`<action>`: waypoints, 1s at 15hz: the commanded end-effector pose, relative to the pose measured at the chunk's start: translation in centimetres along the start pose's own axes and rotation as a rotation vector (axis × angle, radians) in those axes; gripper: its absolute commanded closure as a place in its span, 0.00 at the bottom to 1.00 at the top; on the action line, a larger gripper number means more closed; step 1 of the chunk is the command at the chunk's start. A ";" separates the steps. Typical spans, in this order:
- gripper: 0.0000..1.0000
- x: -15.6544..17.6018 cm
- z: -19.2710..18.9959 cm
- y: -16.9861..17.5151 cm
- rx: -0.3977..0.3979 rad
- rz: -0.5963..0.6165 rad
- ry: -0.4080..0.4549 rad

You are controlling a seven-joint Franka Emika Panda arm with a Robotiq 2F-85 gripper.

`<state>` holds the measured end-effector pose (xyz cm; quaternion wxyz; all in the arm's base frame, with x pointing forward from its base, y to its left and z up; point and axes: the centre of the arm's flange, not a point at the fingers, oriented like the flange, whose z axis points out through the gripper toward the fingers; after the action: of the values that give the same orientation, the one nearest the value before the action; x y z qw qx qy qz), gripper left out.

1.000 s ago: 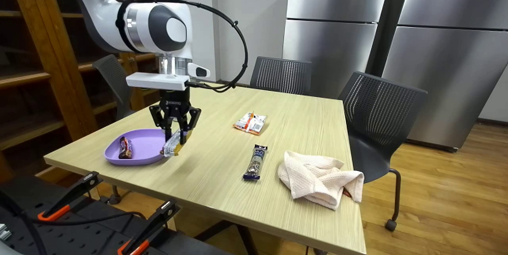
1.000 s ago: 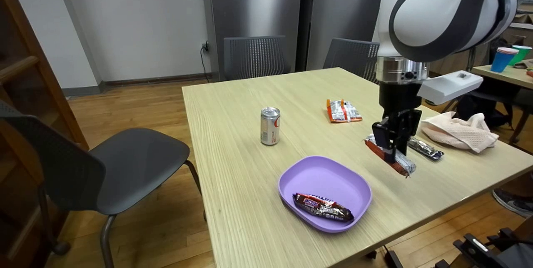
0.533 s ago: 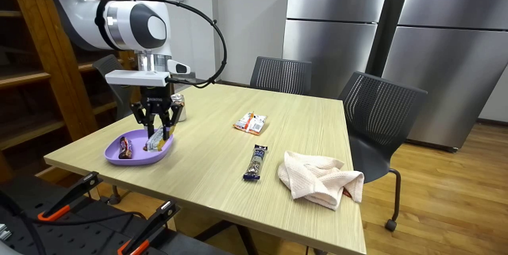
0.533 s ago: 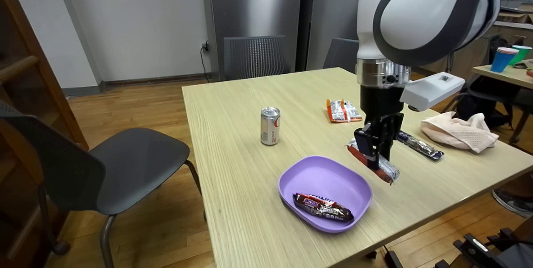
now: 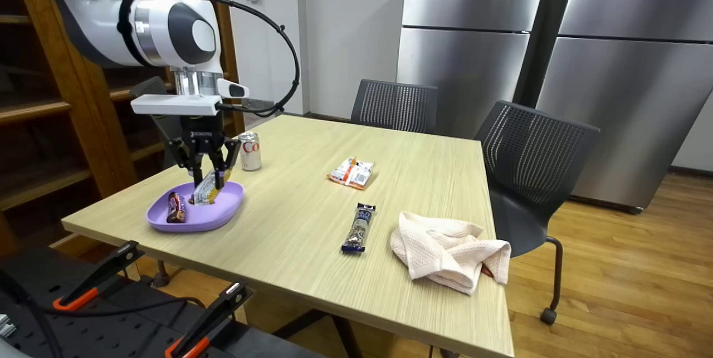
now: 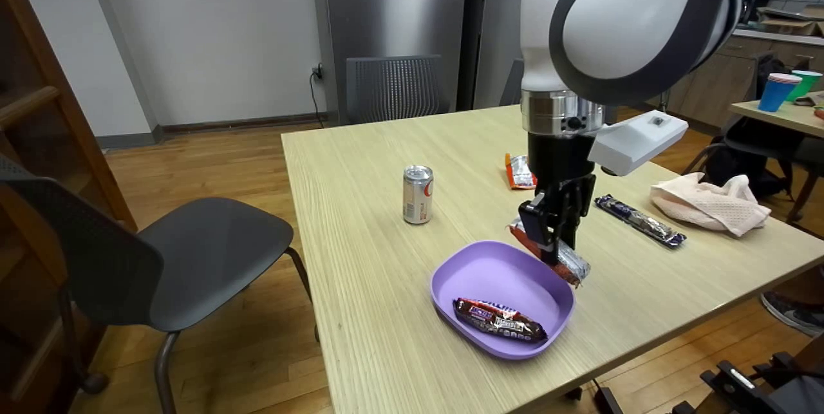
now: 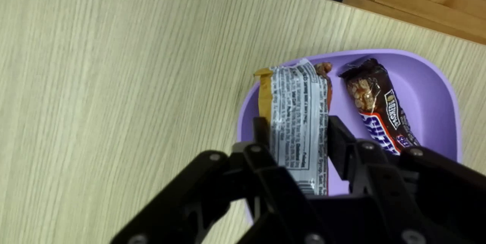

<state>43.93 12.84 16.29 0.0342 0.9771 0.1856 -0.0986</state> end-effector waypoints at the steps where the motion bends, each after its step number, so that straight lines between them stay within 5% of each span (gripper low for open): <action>1: 0.83 1.9 -0.2 -1.8 -0.025 -0.011 -0.002; 15: 0.83 5.3 3.0 -5.0 -0.035 -0.053 -0.064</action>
<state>45.45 17.91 12.71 0.0416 0.9694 0.2135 -0.1136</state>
